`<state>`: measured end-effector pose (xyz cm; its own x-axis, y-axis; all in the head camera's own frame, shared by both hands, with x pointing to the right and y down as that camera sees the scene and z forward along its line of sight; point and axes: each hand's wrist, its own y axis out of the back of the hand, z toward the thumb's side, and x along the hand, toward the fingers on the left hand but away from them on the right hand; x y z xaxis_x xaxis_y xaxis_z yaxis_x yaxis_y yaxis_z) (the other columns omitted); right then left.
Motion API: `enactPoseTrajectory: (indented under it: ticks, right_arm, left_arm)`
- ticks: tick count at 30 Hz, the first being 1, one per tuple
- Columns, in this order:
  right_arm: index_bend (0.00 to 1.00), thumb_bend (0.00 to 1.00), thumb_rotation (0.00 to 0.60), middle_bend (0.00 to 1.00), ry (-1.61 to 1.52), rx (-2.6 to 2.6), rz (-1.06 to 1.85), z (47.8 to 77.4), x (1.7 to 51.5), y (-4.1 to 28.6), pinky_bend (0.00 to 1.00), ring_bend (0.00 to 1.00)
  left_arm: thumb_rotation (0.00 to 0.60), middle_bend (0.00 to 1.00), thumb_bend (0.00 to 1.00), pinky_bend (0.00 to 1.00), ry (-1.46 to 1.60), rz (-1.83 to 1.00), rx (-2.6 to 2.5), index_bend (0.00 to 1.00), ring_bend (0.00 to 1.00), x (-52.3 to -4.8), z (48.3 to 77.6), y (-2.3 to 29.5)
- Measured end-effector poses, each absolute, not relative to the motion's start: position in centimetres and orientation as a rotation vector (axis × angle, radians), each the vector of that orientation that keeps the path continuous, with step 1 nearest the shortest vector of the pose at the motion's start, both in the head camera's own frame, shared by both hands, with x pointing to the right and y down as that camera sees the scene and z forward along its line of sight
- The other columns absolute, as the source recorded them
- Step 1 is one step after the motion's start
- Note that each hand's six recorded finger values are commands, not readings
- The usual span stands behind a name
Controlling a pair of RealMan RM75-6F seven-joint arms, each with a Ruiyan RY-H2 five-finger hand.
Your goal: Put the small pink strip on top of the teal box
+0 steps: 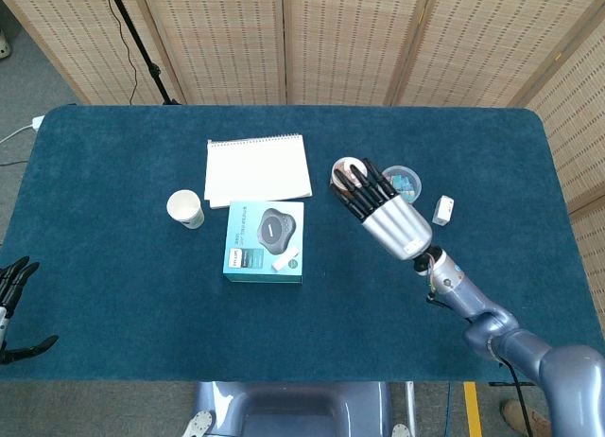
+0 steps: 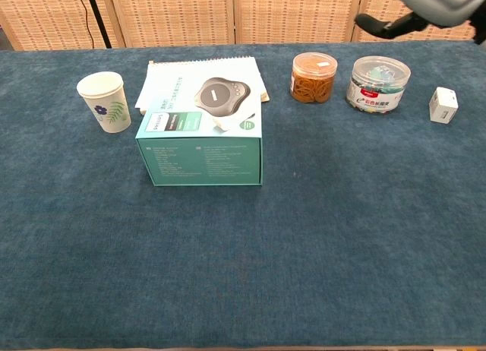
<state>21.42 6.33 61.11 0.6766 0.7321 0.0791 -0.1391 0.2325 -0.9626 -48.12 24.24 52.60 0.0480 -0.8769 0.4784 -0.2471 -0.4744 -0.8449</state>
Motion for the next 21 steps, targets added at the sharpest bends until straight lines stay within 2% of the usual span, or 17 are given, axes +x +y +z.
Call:
enactPoseTrajectory:
  ticks: [1,7,13,16,18,21]
  right_arm:
    - [0.04,0.00,0.600,0.00,-0.614,-1.207,0.674,61.0,22.2,6.6,0.00,0.00]
    - [0.02,0.00,0.600,0.00,-0.751,-1.349,0.880,60.2,28.6,10.0,0.00,0.00]
    - [0.00,0.00,0.600,0.00,-0.833,-1.450,1.115,59.4,35.6,15.3,0.00,0.00]
    - [0.00,0.00,0.600,0.00,-0.881,-1.480,1.197,59.3,38.1,17.9,0.00,0.00]
    - [0.00,0.00,0.600,0.00,-0.919,-1.492,1.236,59.1,39.2,19.3,0.00,0.00]
    - [0.00,0.00,0.600,0.00,-0.971,-1.493,1.275,58.5,40.3,20.7,0.00,0.00]
  left_arm:
    - [0.600,0.00,0.01,0.00,1.120,-1.439,-1.781,0.00,0.00,-47.9,52.7,23.9]
    - [0.600,0.00,0.00,0.00,1.031,-1.346,-1.809,0.00,0.00,-46.0,52.6,21.1]
    - [0.600,0.01,0.00,0.00,0.961,-1.254,-1.845,0.00,0.02,-43.5,52.2,18.7]
    - [0.600,0.11,0.00,0.03,0.928,-1.191,-1.853,0.00,0.15,-41.7,51.8,17.4]
    - [0.600,0.25,0.00,0.12,0.913,-1.164,-1.846,0.00,0.28,-40.9,51.7,16.8]
    - [0.600,0.36,0.00,0.22,0.885,-1.115,-1.834,0.00,0.38,-39.2,51.7,15.6]
